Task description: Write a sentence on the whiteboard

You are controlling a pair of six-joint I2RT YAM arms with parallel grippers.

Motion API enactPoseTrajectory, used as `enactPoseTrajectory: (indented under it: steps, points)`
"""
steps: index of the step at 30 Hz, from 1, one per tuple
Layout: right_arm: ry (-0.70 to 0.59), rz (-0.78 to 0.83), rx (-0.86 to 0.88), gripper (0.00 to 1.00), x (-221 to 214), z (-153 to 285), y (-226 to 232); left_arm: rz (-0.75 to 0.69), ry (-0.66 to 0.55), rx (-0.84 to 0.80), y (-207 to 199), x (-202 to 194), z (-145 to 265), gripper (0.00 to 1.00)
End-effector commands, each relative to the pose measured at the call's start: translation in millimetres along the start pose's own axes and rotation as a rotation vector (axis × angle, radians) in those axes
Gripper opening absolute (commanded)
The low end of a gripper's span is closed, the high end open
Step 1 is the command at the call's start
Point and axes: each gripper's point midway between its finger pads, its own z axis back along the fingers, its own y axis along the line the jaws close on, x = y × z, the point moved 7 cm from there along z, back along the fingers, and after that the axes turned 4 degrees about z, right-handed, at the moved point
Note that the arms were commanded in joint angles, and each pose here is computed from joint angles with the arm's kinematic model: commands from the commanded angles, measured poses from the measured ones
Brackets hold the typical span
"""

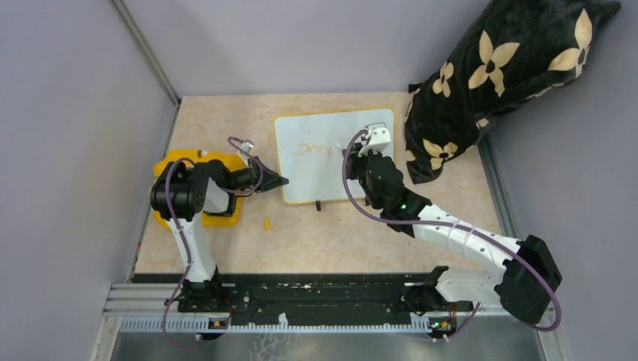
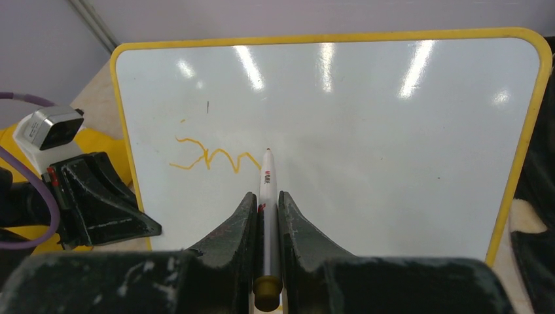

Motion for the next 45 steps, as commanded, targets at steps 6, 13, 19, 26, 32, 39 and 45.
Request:
enactPoseTrajectory:
  steps: [6, 13, 19, 26, 32, 39, 45]
  points:
    - [-0.066, -0.035, 0.044, 0.00, 12, -7, 13, -0.182, -0.049, -0.048, -5, 12, -3, 0.00]
    - [-0.078, -0.069, 0.022, 0.00, 11, -15, 15, -0.179, -0.048, -0.047, -5, 12, -3, 0.00]
    - [-0.084, -0.069, 0.009, 0.00, 11, -20, 15, -0.180, -0.048, -0.047, -4, 13, -3, 0.00]
    - [-0.091, -0.081, 0.000, 0.00, 13, -27, 15, -0.177, -0.047, -0.047, -4, 12, -3, 0.00]
    - [-0.083, -0.081, -0.012, 0.00, 10, -32, 13, -0.178, -0.048, -0.047, -4, 12, -3, 0.00]
    - [-0.062, -0.082, -0.041, 0.00, 3, -36, 6, -0.179, -0.047, -0.048, -4, 12, -3, 0.00]
    - [-0.067, -0.090, -0.016, 0.00, 5, -30, 6, -0.178, -0.048, -0.047, -4, 12, -3, 0.00]
